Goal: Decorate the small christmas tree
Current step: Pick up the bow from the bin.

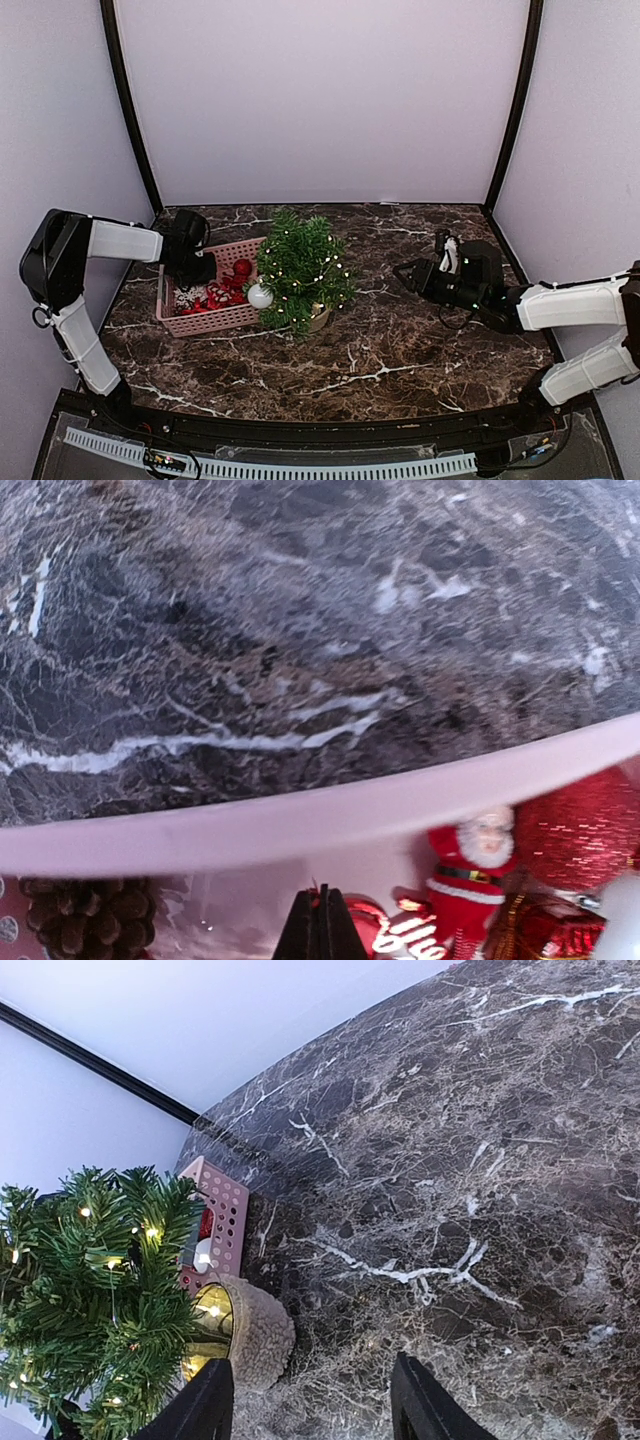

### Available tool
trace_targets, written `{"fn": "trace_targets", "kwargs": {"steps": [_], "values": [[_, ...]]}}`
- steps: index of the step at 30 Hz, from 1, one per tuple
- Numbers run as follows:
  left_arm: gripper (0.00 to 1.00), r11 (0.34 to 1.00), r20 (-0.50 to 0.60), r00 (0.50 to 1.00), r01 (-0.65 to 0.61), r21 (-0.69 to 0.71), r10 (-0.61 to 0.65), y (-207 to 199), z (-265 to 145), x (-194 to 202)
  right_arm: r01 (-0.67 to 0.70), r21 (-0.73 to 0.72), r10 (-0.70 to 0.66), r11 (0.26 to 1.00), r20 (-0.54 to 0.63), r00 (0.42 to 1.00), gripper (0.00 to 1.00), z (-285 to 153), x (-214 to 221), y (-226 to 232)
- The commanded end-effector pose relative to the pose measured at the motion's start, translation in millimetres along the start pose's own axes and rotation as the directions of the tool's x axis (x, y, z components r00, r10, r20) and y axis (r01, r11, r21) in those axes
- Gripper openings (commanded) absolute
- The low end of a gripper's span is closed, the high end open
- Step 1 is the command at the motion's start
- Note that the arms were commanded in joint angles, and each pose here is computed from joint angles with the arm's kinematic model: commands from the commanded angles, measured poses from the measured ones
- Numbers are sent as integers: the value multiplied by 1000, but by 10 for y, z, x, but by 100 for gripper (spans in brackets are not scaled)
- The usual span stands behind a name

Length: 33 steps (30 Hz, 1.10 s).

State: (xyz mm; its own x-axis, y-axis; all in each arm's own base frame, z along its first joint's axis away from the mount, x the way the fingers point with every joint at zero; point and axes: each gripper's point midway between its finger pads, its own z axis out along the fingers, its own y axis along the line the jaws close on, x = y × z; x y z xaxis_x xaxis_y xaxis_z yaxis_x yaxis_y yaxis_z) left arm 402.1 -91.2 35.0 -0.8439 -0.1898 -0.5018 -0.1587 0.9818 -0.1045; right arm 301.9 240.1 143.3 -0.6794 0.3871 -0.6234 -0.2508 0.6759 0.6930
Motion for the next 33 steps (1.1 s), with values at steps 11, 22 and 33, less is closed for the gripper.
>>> {"fn": "trace_targets", "kwargs": {"steps": [11,22,33], "values": [[0,957,259,965,-106,269,34,-364,-1029,-453,8,-12,-7,1000,38,999,53,7,-175,110],[0,889,329,943,-195,414,54,-541,-1597,-400,8,-10,-8,1000,47,999,52,-14,-220,139],[0,746,346,930,-318,585,125,-785,-2016,-82,61,-82,-58,995,42,997,54,-149,-254,348]]}}
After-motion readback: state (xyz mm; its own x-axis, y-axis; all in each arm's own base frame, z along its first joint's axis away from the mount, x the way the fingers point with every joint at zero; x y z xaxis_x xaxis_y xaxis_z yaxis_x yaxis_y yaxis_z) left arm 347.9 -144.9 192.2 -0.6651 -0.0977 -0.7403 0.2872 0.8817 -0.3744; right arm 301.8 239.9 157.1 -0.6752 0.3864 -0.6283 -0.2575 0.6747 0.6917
